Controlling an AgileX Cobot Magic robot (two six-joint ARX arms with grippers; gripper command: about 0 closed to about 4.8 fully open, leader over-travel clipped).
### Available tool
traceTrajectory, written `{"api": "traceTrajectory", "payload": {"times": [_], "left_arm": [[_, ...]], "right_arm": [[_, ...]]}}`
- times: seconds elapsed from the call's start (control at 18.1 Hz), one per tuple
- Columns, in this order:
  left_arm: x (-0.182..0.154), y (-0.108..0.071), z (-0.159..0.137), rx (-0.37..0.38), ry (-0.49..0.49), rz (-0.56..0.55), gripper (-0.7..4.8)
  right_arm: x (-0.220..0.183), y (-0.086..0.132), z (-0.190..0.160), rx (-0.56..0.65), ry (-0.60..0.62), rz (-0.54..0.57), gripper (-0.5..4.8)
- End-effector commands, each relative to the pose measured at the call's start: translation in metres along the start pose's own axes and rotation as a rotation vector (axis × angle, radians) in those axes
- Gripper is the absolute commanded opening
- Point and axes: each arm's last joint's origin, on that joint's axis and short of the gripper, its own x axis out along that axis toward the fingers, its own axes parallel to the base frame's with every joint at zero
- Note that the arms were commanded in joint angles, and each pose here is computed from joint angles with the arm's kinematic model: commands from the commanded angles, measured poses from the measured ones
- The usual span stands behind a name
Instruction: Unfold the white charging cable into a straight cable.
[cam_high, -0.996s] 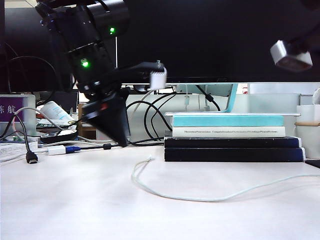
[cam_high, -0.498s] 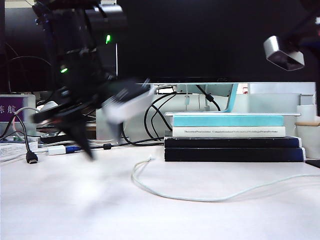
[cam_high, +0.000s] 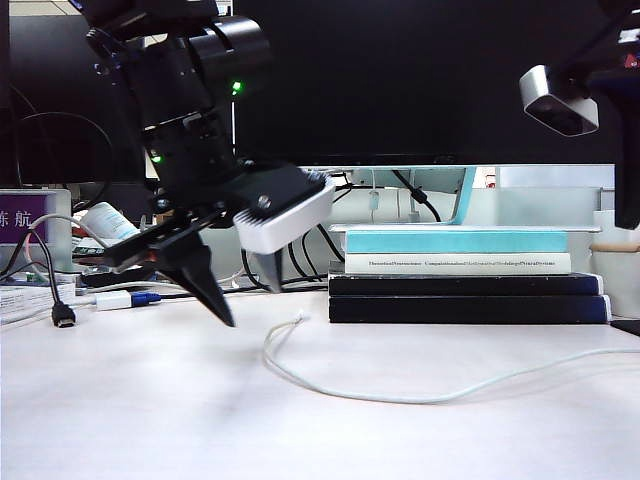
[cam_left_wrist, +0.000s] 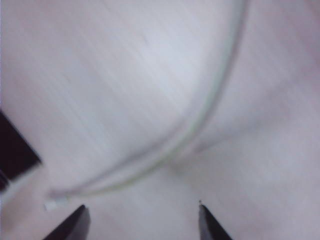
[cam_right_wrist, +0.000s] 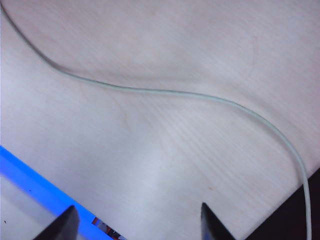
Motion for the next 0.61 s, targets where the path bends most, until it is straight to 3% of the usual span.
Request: {"api": "traceTrajectory", "payload": {"times": [0.06, 0.22, 0.61], "left_arm": [[0.005, -0.001, 0.001, 0.009, -0.037, -0.016, 2.92], [0.012, -0.004, 0.001, 0.06, -0.038, -0.052, 2.9], [0.019, 0.0, 0.004, 0.082, -0.086, -0.004, 2.75]], "right_arm": [[-0.001, 0.001, 0.001, -0.005, -0.015, 0.004, 3.1], [-0.001, 0.0, 0.002, -0.007, -0.02, 0.002, 3.1], [-0.001, 0.0, 0.004, -0.013, -0.044, 0.005, 3.06]]}}
